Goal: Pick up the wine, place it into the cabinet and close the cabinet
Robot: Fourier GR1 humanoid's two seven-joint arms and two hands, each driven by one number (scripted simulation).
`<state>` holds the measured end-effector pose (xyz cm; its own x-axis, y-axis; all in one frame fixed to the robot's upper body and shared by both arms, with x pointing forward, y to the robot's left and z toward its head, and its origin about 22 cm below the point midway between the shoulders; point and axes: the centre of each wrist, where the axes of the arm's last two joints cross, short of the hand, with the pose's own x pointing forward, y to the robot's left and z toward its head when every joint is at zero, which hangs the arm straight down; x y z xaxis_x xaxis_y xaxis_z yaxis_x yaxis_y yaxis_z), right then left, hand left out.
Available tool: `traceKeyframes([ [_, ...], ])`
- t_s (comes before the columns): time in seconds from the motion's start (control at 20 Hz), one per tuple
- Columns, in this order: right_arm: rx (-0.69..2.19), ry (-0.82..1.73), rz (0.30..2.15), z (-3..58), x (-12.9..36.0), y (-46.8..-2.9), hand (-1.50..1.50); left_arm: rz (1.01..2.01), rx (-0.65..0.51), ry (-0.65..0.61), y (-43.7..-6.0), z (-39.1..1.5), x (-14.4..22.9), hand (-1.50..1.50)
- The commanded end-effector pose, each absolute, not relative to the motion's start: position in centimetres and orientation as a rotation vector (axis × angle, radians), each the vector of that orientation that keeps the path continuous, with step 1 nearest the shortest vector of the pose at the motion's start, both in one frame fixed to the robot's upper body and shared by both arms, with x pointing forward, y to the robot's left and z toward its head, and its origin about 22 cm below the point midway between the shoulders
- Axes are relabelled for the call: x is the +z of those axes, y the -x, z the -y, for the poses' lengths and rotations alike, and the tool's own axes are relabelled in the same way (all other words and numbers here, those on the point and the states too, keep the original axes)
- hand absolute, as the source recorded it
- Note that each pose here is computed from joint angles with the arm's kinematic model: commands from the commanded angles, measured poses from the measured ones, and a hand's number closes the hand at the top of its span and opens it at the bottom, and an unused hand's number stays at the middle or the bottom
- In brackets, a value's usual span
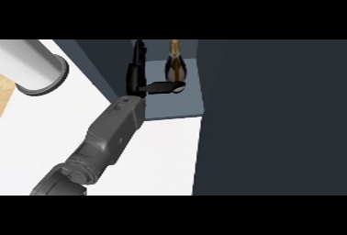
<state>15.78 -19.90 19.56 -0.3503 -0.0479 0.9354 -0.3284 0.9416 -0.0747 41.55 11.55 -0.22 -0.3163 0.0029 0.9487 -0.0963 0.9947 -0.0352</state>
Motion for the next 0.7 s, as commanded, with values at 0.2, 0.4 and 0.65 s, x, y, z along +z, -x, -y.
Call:
traceKeyframes([
  [0.2, 0.281, -0.296, 1.912, 20.3, 20.8, -15.0, -1.5, 1.869, 0.193, 0.021, -40.6, -12.5, -1.9, -1.5],
  [0.4, 0.298, -0.329, 1.909, 20.4, 20.3, -14.4, -1.5, 1.866, 0.19, 0.012, -39.6, -13.0, -3.5, -1.5],
  [0.65, 0.277, -0.265, 1.908, 20.2, 20.6, -15.0, -1.5, 1.854, 0.215, 0.078, -39.5, -12.2, -2.8, -1.5],
])
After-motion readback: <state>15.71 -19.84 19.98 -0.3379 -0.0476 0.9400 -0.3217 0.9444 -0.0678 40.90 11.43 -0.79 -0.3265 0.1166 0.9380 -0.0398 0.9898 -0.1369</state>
